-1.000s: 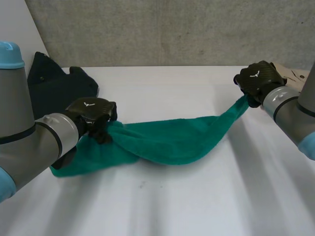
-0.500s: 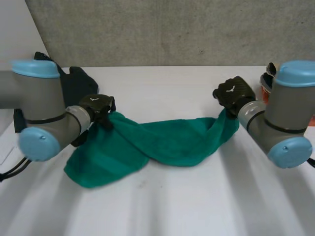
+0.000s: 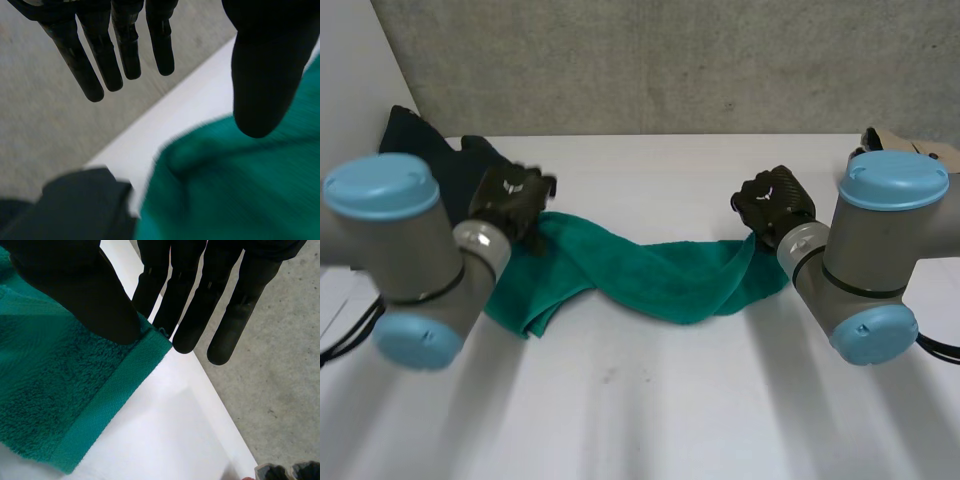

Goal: Fold the laundry.

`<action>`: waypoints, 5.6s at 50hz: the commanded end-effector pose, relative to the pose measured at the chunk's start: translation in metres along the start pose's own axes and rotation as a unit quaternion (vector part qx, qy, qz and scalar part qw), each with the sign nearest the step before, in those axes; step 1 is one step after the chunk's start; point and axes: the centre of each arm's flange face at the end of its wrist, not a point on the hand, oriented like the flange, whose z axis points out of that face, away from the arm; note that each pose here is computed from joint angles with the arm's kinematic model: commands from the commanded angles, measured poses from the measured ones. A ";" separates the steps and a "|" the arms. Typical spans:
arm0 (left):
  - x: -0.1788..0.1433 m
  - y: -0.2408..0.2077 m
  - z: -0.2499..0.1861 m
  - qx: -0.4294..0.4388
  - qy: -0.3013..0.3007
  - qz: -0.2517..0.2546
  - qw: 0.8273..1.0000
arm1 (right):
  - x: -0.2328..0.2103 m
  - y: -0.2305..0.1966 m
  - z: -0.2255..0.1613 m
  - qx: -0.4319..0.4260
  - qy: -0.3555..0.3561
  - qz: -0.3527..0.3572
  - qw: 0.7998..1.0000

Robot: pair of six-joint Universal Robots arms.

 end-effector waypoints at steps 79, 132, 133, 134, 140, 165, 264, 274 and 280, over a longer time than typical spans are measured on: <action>-0.074 -0.040 -0.033 -0.059 0.021 -0.091 0.994 | 0.114 0.018 -0.042 -0.090 0.034 0.088 0.991; -0.093 -0.178 -0.091 0.166 -0.036 -0.171 0.970 | 0.017 0.052 -0.017 -0.048 0.093 0.316 0.943; -0.092 -0.177 -0.091 0.163 -0.035 -0.172 0.971 | 0.019 0.047 -0.018 -0.040 0.080 0.304 0.948; -0.091 -0.176 -0.091 0.161 -0.035 -0.172 0.971 | 0.022 0.037 -0.021 -0.023 0.060 0.275 0.959; -0.098 -0.163 -0.092 0.140 -0.048 -0.169 0.974 | 0.059 0.004 -0.041 0.009 0.057 0.191 0.980; -0.089 -0.077 -0.074 -0.049 -0.033 -0.020 0.998 | 0.153 -0.039 -0.095 -0.094 0.037 0.008 0.995; -0.016 0.045 0.062 -0.074 -0.077 0.156 0.982 | 0.046 0.085 0.078 -0.023 0.087 -0.163 0.983; -0.020 0.052 0.087 -0.071 -0.109 0.155 0.979 | 0.033 0.098 0.114 0.003 0.092 -0.166 0.982; -0.017 0.048 0.087 -0.061 -0.105 0.154 0.981 | 0.033 0.099 0.125 0.019 0.103 -0.139 0.985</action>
